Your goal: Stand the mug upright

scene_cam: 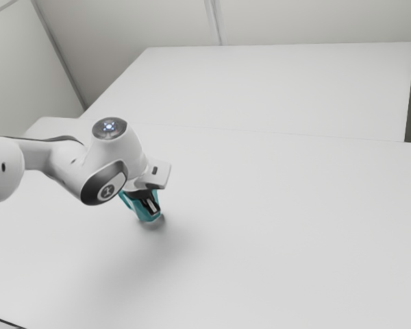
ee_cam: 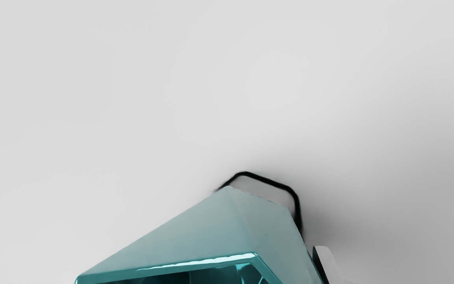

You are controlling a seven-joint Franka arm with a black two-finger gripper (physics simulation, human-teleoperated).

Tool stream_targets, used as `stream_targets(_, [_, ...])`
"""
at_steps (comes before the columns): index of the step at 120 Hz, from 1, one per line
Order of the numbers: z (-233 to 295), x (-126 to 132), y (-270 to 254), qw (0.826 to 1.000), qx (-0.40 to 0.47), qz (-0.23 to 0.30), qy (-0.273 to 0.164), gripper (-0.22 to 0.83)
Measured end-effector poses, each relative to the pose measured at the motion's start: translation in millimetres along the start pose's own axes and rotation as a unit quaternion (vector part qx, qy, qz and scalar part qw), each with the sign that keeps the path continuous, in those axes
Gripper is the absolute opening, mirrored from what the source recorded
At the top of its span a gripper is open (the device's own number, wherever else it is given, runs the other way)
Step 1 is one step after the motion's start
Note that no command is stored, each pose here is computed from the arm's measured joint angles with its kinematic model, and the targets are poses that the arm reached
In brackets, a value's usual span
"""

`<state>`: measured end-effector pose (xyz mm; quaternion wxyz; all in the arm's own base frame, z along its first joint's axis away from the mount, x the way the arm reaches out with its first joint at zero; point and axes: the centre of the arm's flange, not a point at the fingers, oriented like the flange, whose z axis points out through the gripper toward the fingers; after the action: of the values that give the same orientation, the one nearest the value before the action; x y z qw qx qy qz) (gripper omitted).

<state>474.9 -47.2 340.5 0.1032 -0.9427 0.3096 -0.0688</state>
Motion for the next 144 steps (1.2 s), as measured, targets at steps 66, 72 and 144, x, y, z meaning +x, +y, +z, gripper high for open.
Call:
stream_targets(66, [13, -9, 12, 0.999, -0.009, -0.029, -0.012, -0.16])
stream_targets(72, [13, -9, 12, 0.999, -0.009, -0.031, -0.012, -0.16])
stream_targets(144, [14, -6, 14, 0.999, -0.012, -0.036, -0.01, 0.02])
